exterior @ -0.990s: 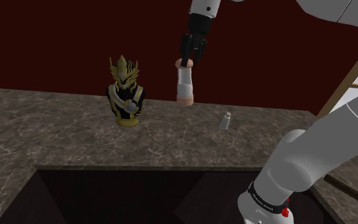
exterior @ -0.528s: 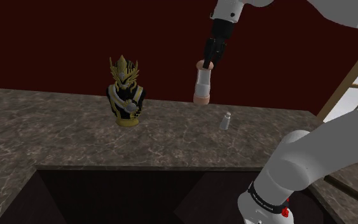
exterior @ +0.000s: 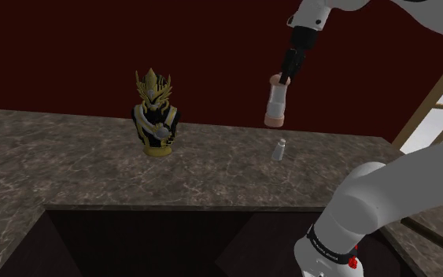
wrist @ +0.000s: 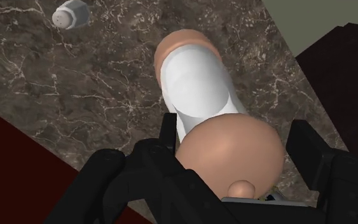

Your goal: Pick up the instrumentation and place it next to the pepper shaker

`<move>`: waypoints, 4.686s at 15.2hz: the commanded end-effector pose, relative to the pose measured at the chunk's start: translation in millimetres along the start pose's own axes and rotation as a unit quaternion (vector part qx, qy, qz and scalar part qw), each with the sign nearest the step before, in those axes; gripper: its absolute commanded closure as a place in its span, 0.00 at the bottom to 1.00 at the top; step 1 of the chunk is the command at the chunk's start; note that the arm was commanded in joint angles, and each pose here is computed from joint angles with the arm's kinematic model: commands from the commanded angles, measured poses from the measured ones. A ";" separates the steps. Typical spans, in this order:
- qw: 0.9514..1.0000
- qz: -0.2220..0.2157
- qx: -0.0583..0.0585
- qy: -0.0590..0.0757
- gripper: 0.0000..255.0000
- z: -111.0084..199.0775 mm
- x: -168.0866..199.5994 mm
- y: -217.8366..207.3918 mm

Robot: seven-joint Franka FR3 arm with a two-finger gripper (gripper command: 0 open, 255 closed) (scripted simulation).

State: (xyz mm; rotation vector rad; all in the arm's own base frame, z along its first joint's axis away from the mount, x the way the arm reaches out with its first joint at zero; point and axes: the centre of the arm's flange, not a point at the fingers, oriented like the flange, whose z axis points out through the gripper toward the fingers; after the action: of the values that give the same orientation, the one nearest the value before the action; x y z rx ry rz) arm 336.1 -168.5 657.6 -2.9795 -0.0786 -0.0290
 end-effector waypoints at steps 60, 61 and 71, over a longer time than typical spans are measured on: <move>1.000 -0.001 0.000 0.000 1.00 188.2 -142.3 237.2; 1.000 -0.001 0.000 0.000 1.00 193.5 -142.4 238.1; 1.000 -0.001 0.000 0.000 1.00 212.5 -142.8 241.2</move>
State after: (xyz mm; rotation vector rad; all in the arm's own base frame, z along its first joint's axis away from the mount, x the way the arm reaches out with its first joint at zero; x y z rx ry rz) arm 209.7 -379.3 406.0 -2.9791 -0.0803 -0.0286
